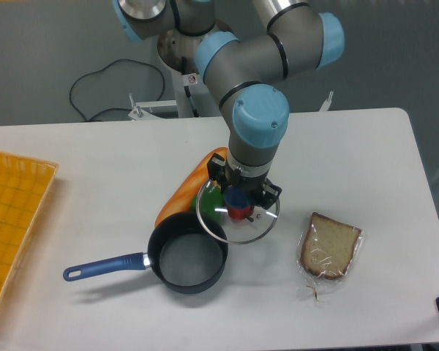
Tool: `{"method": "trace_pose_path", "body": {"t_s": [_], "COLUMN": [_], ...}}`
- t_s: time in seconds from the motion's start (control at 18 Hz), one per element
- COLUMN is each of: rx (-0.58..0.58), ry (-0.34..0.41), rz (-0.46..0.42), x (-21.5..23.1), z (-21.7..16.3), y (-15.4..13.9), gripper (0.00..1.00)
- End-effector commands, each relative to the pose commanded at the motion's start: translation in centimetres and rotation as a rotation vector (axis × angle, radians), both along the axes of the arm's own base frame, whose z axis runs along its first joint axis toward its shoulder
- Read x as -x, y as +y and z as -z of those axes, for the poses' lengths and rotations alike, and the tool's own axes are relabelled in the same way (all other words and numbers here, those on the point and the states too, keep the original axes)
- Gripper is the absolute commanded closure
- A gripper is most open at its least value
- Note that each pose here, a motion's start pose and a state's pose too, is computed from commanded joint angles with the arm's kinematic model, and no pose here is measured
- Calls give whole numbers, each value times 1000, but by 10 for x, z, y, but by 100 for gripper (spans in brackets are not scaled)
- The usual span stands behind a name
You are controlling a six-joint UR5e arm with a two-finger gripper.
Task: Place the lid on the table
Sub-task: 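Lift the glass lid by its blue knob and carry it past the peppers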
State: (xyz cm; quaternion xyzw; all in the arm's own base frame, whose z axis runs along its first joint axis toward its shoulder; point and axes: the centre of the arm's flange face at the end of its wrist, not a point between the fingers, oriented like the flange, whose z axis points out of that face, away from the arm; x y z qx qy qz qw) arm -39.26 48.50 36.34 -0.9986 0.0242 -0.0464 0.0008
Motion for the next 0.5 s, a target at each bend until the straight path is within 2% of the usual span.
{"method": "trace_pose_path", "body": {"t_s": [0.39,0.5], "rx": [4,-2], "ry": [-5,-6], "rz": [2,24], "x": [2,12], "z": [6,6], "y": [1,-7], "gripper": [50,50]}}
